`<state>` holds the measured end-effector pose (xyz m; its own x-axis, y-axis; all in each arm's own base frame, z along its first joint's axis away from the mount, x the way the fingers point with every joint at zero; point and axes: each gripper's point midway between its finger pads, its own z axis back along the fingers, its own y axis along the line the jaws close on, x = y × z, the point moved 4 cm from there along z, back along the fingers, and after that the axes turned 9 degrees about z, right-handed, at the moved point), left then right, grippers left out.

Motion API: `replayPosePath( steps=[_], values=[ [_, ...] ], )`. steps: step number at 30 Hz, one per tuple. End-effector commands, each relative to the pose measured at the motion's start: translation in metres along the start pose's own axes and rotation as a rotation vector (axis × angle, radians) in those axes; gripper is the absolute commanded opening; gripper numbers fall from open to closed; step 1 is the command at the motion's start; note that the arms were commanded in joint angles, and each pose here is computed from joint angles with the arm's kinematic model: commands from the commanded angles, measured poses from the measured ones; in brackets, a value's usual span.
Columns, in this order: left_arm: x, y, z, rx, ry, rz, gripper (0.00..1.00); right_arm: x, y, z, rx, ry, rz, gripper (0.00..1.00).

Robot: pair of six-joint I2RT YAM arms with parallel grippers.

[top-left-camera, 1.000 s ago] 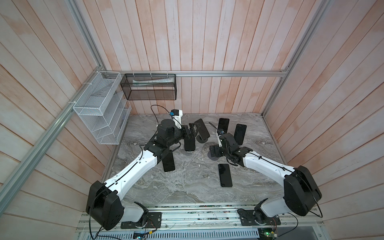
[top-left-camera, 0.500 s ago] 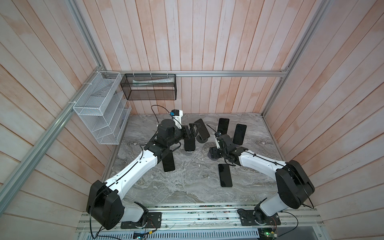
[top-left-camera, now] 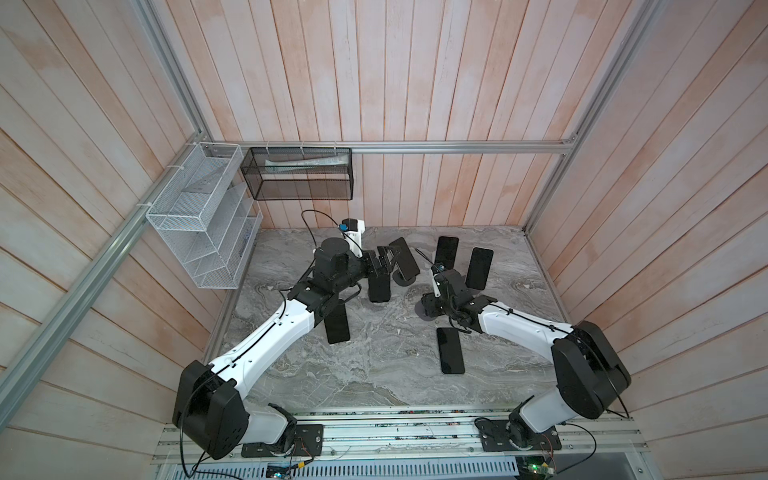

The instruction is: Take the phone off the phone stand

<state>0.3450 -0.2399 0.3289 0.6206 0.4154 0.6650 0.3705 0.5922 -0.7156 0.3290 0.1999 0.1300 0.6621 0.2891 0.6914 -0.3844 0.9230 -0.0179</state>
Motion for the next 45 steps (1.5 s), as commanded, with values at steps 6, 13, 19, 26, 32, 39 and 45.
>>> replayPosePath(
  steps=[6, 13, 19, 26, 32, 39, 45],
  values=[
    [0.007, -0.006, 0.001, -0.027, -0.016, -0.011, 1.0, -0.003, -0.01, 0.016, -0.042, -0.016, -0.026, 0.53],
    [0.008, -0.006, 0.002, -0.031, -0.018, -0.011, 1.0, 0.001, -0.03, 0.043, -0.128, -0.065, -0.079, 0.52],
    [0.007, -0.008, 0.002, -0.035, -0.017, -0.008, 1.0, -0.013, -0.063, 0.062, -0.204, -0.061, -0.159, 0.52],
    [0.007, -0.008, 0.003, -0.038, -0.017, -0.003, 1.0, -0.035, -0.102, 0.091, -0.306, -0.08, -0.275, 0.52],
    [0.006, -0.01, 0.002, -0.055, -0.005, 0.013, 1.0, -0.053, -0.13, 0.097, -0.391, -0.061, -0.421, 0.5],
    [0.005, -0.01, 0.002, -0.065, -0.005, 0.022, 0.99, -0.068, -0.153, 0.089, -0.48, -0.049, -0.519, 0.5],
    [0.004, -0.009, 0.002, -0.056, -0.007, 0.017, 1.0, -0.071, -0.179, 0.09, -0.553, -0.062, -0.578, 0.5]
  ],
)
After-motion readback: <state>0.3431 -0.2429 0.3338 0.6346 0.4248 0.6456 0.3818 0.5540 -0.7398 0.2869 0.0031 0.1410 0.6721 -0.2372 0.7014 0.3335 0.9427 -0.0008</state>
